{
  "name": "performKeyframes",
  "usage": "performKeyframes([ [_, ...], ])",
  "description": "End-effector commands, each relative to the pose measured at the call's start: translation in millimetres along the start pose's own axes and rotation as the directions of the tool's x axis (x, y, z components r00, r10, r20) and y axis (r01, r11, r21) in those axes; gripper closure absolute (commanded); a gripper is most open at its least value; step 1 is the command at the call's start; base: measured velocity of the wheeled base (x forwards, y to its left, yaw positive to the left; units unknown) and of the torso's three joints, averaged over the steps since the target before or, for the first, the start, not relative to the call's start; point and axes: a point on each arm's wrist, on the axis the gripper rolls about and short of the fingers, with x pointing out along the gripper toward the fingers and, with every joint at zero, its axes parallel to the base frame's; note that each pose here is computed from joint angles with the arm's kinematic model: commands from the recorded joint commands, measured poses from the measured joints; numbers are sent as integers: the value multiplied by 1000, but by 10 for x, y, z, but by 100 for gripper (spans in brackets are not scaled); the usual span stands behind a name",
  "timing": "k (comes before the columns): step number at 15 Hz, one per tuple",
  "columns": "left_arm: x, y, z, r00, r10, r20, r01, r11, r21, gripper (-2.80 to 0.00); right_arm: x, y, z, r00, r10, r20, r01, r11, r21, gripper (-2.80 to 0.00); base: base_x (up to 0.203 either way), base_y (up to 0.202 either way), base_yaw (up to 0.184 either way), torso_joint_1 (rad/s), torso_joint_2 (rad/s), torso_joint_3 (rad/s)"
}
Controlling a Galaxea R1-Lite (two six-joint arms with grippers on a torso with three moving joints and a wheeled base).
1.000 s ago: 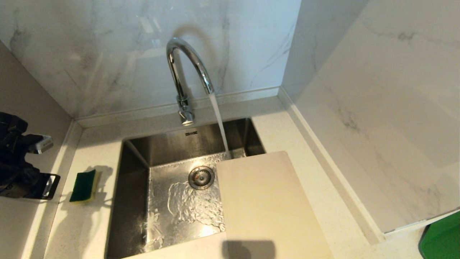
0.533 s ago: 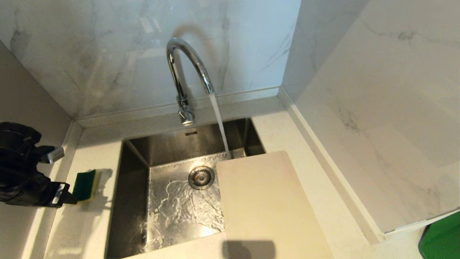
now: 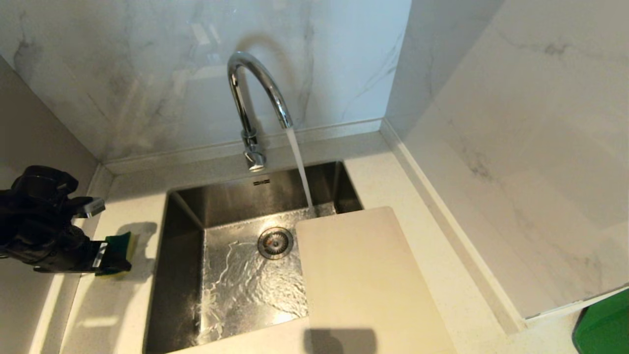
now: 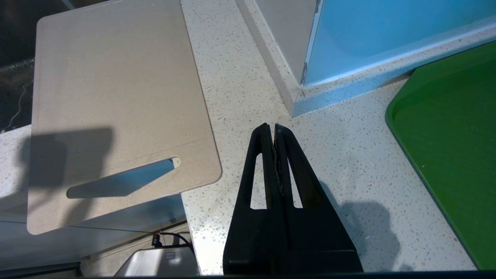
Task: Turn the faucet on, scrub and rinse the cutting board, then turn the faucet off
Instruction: Pick up the cleaning cloth
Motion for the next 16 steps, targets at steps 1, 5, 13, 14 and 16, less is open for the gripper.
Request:
performKeyframes([
  [1,119,5,75,1000,-3,-13,3,1000,-14,-280,0,0,-1,1000,0,-1,0,1000,1,0,0,0,0,0,0,0],
  [5,161,12,106,999,-7,-39,6,1000,-17,-280,0,0,-1,1000,0,-1,0,1000,1,0,0,0,0,0,0,0],
  [13,270,143,152,998,10,-69,-13,999,-46,-280,0,0,-1,1000,0,-1,0,1000,1,0,0,0,0,0,0,0],
  [14,284,153,169,998,5,-67,-9,999,-48,-280,0,0,-1,1000,0,-1,0,1000,1,0,0,0,0,0,0,0],
  [16,316,168,184,998,1,-69,-4,999,-54,-280,1,0,-1,1000,0,-2,0,1000,1,0,0,0,0,0,0,0],
])
